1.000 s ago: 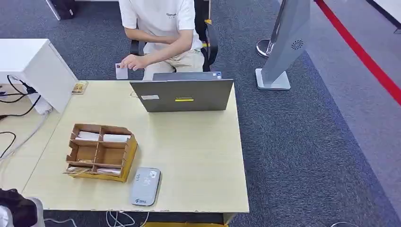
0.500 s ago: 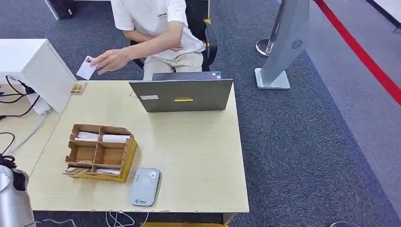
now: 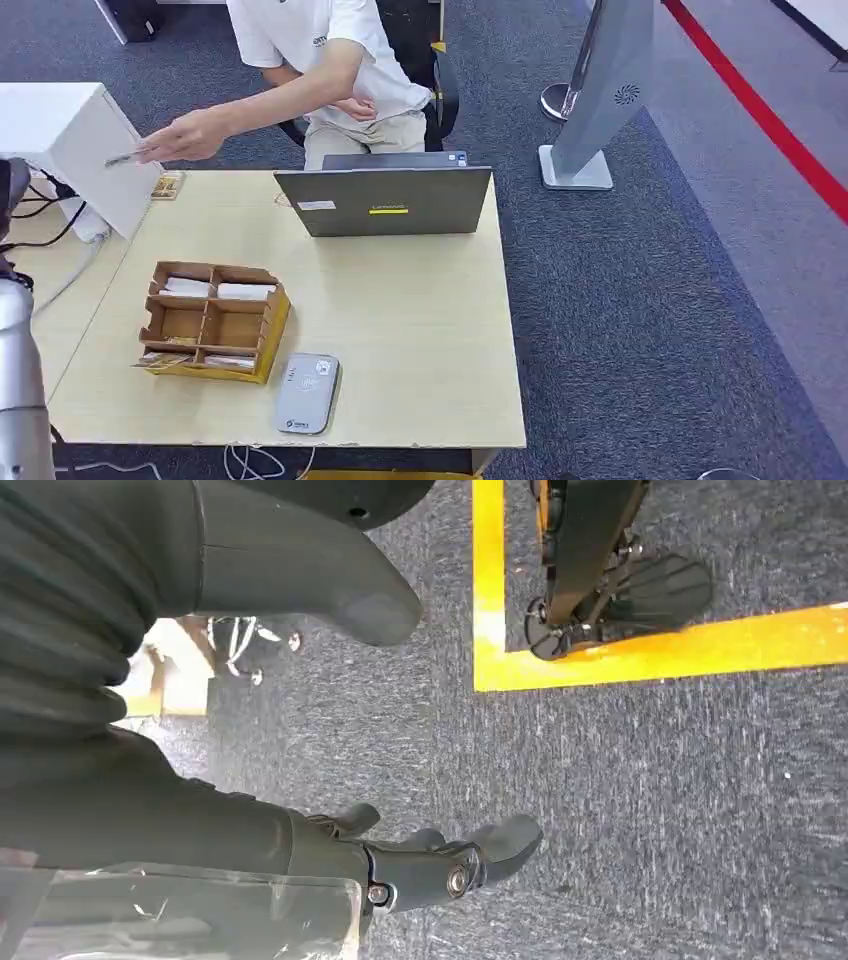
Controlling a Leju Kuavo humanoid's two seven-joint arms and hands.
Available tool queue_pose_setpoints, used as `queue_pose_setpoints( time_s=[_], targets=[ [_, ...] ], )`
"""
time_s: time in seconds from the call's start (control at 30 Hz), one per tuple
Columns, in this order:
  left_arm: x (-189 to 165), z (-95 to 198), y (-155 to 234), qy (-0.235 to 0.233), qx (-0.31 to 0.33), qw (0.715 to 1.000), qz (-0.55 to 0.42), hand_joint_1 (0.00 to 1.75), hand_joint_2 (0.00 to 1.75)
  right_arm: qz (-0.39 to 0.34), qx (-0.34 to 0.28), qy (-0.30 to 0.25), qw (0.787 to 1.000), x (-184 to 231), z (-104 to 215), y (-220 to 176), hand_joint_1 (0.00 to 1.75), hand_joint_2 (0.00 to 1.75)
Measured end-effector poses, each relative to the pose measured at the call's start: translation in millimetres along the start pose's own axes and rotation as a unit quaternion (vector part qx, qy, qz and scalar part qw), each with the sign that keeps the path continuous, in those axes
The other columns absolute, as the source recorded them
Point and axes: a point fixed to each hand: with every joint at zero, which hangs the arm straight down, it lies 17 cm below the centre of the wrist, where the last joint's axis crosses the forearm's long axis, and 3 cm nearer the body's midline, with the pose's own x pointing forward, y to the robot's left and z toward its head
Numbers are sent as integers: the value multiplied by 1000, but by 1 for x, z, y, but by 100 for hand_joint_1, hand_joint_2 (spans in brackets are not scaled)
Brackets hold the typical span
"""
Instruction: Pass the card to the sensor for recognition and then transmit it.
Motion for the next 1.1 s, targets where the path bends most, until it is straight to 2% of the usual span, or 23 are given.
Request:
queue_pose_setpoints(
  time_s=[0.13,0.33,0.8,0.83,1.1],
  targets=[
    [-16,-34,-38,24,-84,990,-110,0,175,12,7,-3,1000,7,0,2,0,175],
    [-25,-39,-66,24,-135,969,-204,0,175,20,10,0,1000,6,1,4,0,175],
    [-42,-31,-73,26,-151,960,-235,0,175,28,11,1,1000,5,1,5,0,175],
    [-43,-31,-73,26,-151,960,-236,175,175,28,11,1,1000,5,1,5,0,175],
    [-45,-25,-71,11,-143,959,-244,175,175,29,11,0,1000,6,1,5,0,175]
  ],
)
